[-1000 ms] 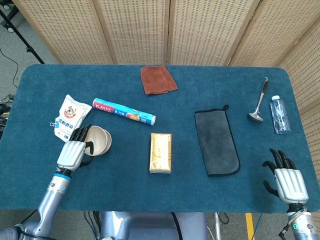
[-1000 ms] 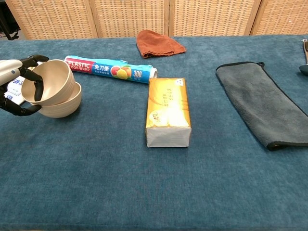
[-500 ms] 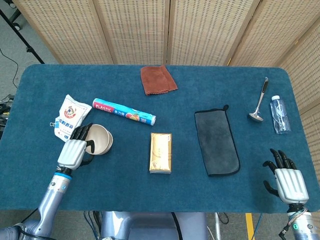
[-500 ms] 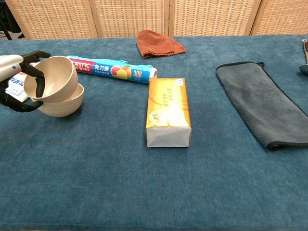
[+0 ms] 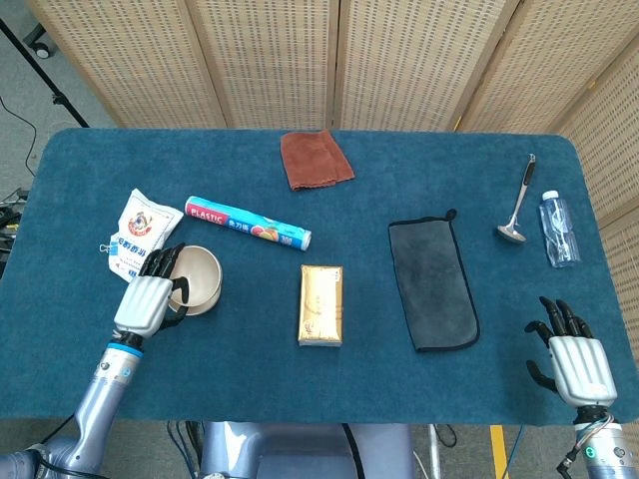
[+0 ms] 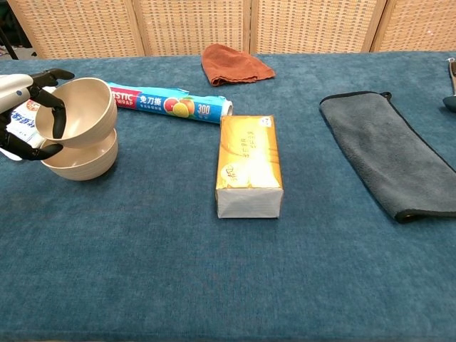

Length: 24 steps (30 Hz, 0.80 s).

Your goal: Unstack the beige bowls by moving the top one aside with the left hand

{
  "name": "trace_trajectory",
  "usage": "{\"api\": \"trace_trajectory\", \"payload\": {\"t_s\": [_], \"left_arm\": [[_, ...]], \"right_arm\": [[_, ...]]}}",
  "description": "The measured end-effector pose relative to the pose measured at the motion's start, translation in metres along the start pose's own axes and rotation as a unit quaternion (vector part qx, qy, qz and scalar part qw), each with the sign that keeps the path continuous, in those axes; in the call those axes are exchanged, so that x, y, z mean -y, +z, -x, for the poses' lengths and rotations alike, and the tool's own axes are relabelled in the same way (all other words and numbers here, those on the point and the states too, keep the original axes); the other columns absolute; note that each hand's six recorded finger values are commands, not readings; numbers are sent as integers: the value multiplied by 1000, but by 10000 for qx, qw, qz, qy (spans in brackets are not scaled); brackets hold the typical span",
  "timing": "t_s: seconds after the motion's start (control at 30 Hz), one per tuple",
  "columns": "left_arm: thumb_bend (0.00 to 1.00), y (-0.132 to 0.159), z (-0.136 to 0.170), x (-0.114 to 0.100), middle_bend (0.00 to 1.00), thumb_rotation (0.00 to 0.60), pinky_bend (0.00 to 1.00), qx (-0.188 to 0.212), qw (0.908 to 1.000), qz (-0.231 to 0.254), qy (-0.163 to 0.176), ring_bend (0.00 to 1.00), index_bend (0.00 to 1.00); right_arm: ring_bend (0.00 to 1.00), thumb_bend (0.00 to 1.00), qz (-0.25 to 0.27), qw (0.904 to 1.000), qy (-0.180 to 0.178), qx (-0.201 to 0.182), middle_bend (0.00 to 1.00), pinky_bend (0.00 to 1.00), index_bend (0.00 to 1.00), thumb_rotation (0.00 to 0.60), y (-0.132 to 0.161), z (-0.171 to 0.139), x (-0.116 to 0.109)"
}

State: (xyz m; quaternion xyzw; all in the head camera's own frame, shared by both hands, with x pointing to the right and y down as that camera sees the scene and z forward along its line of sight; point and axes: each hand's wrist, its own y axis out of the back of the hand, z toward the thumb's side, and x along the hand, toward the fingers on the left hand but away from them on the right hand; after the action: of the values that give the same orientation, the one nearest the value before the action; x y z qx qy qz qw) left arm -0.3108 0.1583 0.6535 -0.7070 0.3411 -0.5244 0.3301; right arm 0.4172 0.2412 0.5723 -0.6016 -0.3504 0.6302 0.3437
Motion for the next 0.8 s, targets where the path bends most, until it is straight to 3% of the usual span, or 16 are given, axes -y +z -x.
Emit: {"api": "trace_trajectory", "payload": {"t_s": [0.17, 0.8], "left_arm": [[356, 0, 2, -2, 0, 600, 0, -41, 9999, 64, -108, 0, 660], [356, -8, 21, -46, 0, 600, 0, -162, 9996, 84, -221, 0, 681]], "right_arm": [[21, 311, -12, 10000, 7, 15, 65, 169, 342, 600, -1, 0, 0], [21, 312, -67, 10000, -61, -20, 65, 169, 342, 600, 3, -4, -4]]}}
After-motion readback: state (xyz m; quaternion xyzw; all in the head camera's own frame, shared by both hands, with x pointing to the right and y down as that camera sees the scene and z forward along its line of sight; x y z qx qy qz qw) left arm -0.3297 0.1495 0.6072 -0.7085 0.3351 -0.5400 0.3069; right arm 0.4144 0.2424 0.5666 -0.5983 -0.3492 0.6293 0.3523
